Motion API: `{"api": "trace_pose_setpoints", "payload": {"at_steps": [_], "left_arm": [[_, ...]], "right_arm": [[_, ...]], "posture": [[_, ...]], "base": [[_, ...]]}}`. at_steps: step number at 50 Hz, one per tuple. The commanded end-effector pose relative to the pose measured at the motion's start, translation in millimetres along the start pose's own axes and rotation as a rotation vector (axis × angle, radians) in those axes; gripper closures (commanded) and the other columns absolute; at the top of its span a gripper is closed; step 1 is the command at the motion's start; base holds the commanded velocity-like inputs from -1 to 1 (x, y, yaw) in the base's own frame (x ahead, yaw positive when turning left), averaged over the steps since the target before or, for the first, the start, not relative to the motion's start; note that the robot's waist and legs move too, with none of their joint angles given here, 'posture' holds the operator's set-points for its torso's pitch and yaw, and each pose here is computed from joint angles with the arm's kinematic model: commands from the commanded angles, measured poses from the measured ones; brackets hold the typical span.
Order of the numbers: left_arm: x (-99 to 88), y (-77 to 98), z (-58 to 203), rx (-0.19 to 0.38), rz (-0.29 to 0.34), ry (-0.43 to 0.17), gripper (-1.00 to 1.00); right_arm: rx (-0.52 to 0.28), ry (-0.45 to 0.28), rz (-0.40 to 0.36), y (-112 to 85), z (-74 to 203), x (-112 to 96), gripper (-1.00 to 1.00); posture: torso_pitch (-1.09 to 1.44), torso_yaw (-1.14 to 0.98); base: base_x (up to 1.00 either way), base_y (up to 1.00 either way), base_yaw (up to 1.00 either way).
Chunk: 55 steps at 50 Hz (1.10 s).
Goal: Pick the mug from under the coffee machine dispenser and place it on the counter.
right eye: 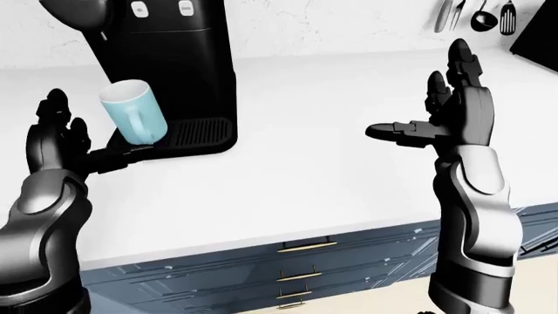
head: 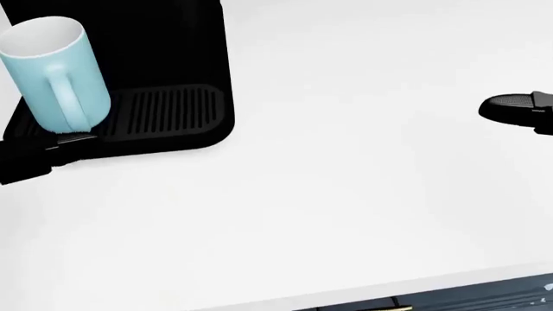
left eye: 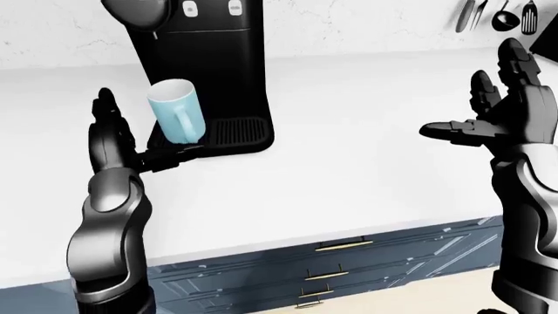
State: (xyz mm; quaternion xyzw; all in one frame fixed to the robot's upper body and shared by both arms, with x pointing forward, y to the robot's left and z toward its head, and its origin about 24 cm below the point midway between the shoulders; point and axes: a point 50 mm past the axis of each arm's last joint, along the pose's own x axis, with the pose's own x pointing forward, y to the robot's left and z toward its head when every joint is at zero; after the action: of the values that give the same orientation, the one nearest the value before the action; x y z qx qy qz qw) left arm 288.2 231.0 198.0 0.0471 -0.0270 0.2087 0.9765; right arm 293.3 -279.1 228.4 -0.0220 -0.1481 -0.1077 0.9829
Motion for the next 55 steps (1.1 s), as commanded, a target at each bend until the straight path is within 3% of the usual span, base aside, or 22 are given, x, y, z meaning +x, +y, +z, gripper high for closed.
{"api": "trace_pose_setpoints", "payload": {"at_steps": [1, 12, 30, 31, 33, 36, 38, 46, 55], "left_arm": [[-0.9, -0.7, 18.0, -0.026, -0.003, -0.092, -1.00], [0.6, -16.3, 7.4, -0.038, -0.038, -0.061, -1.00], [18.6, -21.7, -13.6, -0.038, -0.017, -0.036, -1.00], [19.3, -23.0, -14.8, -0.039, -0.017, -0.033, -0.91], [20.7, -25.0, -14.6, -0.041, -0.019, -0.035, -0.26], [22.4, -25.9, -15.4, -0.042, -0.019, -0.037, 0.36], [22.8, -26.5, -16.3, -0.048, -0.020, -0.039, 1.00], [22.3, -29.3, -14.7, -0.049, -0.032, -0.048, 1.00], [10.1, -28.4, 6.7, -0.067, -0.073, -0.090, 1.00]], "right_arm": [[-0.010, -0.095, -0.002, -1.0, 21.0, 1.0, -1.00], [-0.007, -0.095, 0.000, -1.2, 22.1, 0.8, -1.00], [-0.003, -0.100, 0.003, -1.3, 24.3, -0.1, -1.00], [-0.003, -0.100, 0.002, -1.7, 24.4, -0.2, -1.00], [-0.003, -0.100, 0.001, -1.6, 24.6, -0.3, -1.00], [-0.002, -0.103, 0.001, -1.5, 26.5, -0.3, -1.00], [-0.002, -0.103, 0.001, -1.5, 26.8, -0.1, -1.00], [-0.002, -0.106, -0.002, -2.6, 28.8, 0.6, -1.00], [-0.006, -0.106, -0.004, -3.1, 28.6, 0.7, -1.00]], "posture": [[0.00, 0.00], [0.00, 0.00], [0.00, 0.00], [0.00, 0.00], [0.00, 0.00], [0.00, 0.00], [0.00, 0.00], [0.00, 0.00], [0.00, 0.00]], "base": [[0.00, 0.00, 0.00], [0.00, 0.00, 0.00], [0.00, 0.00, 0.00], [0.00, 0.00, 0.00], [0.00, 0.00, 0.00], [0.00, 0.00, 0.00], [0.00, 0.00, 0.00], [0.00, 0.00, 0.00], [0.00, 0.00, 0.00]]}}
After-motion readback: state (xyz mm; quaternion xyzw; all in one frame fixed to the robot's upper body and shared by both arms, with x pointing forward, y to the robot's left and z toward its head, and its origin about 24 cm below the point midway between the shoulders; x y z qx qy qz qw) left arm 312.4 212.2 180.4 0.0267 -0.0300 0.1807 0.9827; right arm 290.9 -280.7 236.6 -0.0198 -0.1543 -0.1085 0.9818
